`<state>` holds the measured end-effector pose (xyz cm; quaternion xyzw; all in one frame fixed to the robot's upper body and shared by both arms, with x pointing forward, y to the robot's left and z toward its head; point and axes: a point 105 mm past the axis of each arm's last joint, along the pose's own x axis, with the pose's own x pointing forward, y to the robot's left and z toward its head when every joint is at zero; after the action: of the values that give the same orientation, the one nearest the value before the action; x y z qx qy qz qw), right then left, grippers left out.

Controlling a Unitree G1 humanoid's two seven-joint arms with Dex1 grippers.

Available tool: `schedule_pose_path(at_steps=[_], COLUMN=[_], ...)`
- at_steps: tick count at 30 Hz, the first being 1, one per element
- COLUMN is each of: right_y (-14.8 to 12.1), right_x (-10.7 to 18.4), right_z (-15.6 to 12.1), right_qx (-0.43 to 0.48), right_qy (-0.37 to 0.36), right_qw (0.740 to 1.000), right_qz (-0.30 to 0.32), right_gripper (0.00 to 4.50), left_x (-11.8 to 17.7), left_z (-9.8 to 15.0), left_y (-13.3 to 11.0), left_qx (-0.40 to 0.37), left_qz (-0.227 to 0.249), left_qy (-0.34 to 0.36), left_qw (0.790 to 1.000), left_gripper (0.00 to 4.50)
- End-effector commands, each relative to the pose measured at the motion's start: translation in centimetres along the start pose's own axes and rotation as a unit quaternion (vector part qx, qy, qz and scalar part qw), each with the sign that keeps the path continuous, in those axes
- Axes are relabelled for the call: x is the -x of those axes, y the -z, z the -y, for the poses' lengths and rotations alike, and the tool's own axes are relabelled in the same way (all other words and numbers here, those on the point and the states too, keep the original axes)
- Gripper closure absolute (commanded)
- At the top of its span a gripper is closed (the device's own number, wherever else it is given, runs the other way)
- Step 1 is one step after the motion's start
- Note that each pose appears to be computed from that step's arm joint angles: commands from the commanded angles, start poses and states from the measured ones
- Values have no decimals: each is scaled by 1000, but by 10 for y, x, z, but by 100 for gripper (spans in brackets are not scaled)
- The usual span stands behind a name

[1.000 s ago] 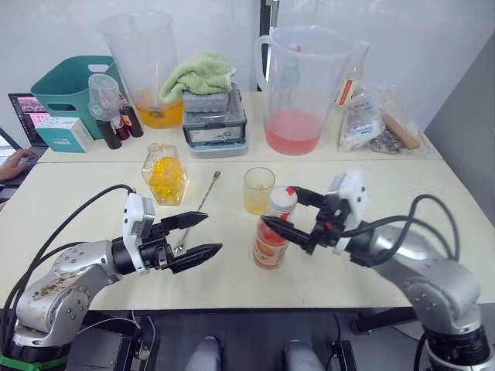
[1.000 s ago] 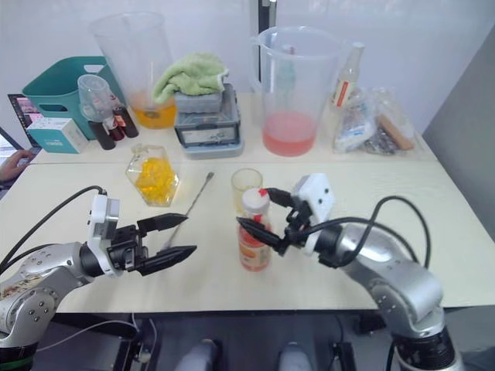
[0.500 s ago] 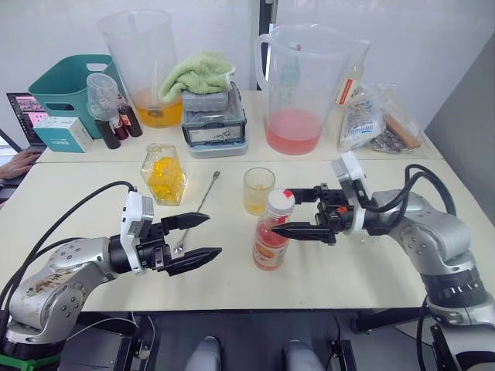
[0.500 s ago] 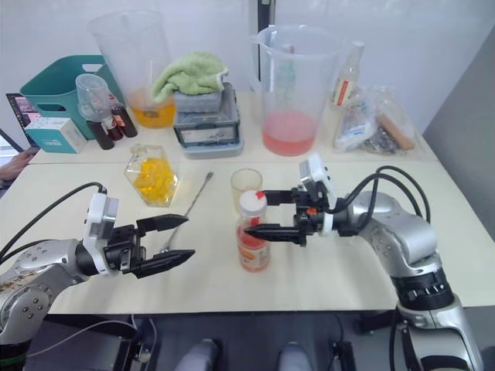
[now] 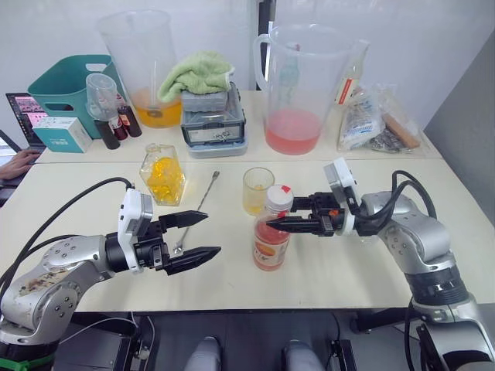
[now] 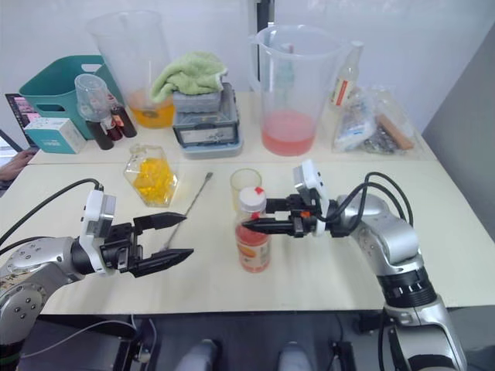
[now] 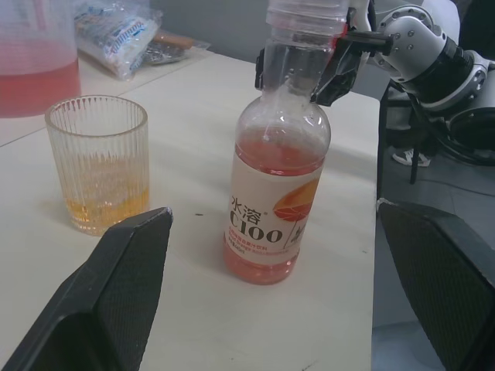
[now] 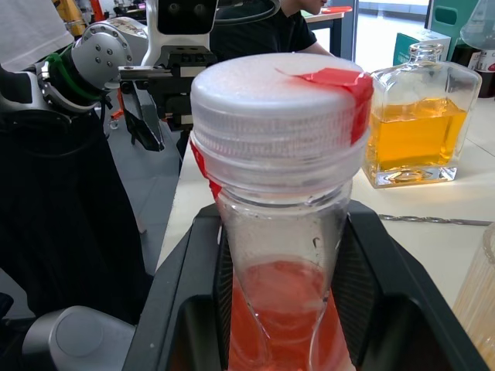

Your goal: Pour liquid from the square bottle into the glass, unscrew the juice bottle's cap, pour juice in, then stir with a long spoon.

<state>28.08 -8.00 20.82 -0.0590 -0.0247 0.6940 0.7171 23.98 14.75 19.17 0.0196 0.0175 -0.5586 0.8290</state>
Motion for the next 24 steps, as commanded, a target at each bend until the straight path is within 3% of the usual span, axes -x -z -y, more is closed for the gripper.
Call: schedule_pose_path(at_steps=[1, 6, 11, 19, 24], right_y=[-26, -36, -27, -6, -8], right_x=[-4, -12, -11, -14, -16], right_z=[-8, -17, -19, -25, -30], right_qx=[28, 38, 23, -13, -32], right_qy=[52, 198, 314, 375, 367], right_qw=[998, 979, 949, 927, 927], right_qz=[35, 33, 9, 27, 69], right_gripper=[329, 329, 329, 329, 329], left_x=[-1, -1, -3, -7, -9], left_z=[4, 3, -1, -6, -7], left_y=[-10, -5, -5, -4, -4], left_qx=[-22, -21, -22, -21, -20], left_qz=[17, 20, 26, 26, 24], left_qy=[5, -4, -8, 0, 8], left_qw=[1000, 1000, 999, 999, 999], left_gripper=[0, 0, 0, 0, 0])
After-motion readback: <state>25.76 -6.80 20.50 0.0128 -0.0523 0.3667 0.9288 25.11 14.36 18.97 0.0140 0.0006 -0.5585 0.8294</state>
